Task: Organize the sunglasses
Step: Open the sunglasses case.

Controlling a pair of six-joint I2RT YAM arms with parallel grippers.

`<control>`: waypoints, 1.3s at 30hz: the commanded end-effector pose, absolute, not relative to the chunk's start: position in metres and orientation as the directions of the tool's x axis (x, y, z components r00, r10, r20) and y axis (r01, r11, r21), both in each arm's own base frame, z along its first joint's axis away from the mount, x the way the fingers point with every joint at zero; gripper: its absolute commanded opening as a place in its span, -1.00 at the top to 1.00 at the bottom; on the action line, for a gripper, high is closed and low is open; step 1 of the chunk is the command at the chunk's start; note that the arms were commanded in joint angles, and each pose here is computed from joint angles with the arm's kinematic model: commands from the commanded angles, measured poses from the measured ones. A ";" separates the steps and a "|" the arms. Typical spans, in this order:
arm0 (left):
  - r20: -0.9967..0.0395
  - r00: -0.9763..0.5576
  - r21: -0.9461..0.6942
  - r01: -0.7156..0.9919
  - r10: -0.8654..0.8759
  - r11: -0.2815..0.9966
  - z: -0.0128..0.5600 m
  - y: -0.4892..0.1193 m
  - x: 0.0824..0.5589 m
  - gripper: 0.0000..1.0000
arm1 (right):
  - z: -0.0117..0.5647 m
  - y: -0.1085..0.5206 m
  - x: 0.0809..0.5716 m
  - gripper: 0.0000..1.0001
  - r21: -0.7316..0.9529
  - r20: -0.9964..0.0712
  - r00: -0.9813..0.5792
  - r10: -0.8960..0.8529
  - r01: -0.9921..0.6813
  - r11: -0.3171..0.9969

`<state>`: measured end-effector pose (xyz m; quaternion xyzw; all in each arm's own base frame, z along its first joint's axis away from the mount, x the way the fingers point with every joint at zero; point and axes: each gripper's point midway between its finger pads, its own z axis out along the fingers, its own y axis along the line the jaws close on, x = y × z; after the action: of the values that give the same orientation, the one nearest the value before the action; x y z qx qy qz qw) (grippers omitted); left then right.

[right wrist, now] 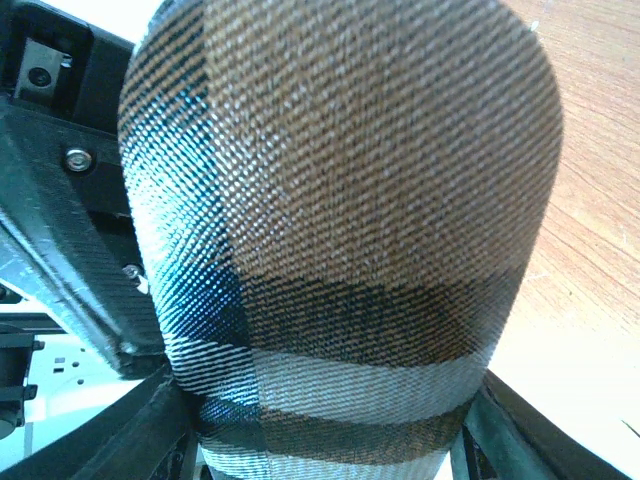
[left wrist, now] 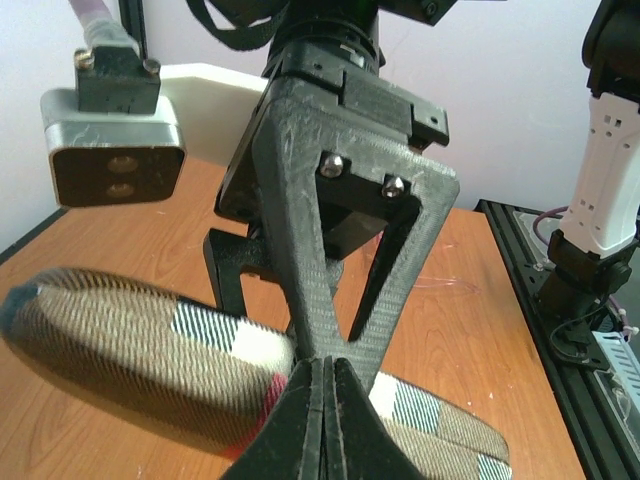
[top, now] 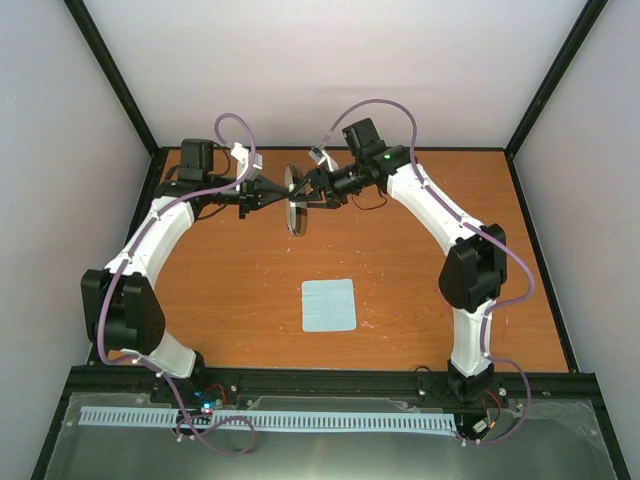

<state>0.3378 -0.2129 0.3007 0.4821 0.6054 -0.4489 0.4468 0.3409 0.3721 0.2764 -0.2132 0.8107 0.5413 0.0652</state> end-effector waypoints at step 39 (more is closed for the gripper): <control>-0.932 -0.228 -0.092 0.900 0.280 0.426 0.249 -0.170 0.405 -0.15 | 0.363 0.360 0.301 0.94 0.824 -0.486 -0.839 -0.243 -0.533 0.193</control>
<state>0.3698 -0.2108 0.2514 0.4740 0.6403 -0.4237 0.4311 0.3442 0.3551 0.3098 -0.1670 0.8301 0.5200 0.1120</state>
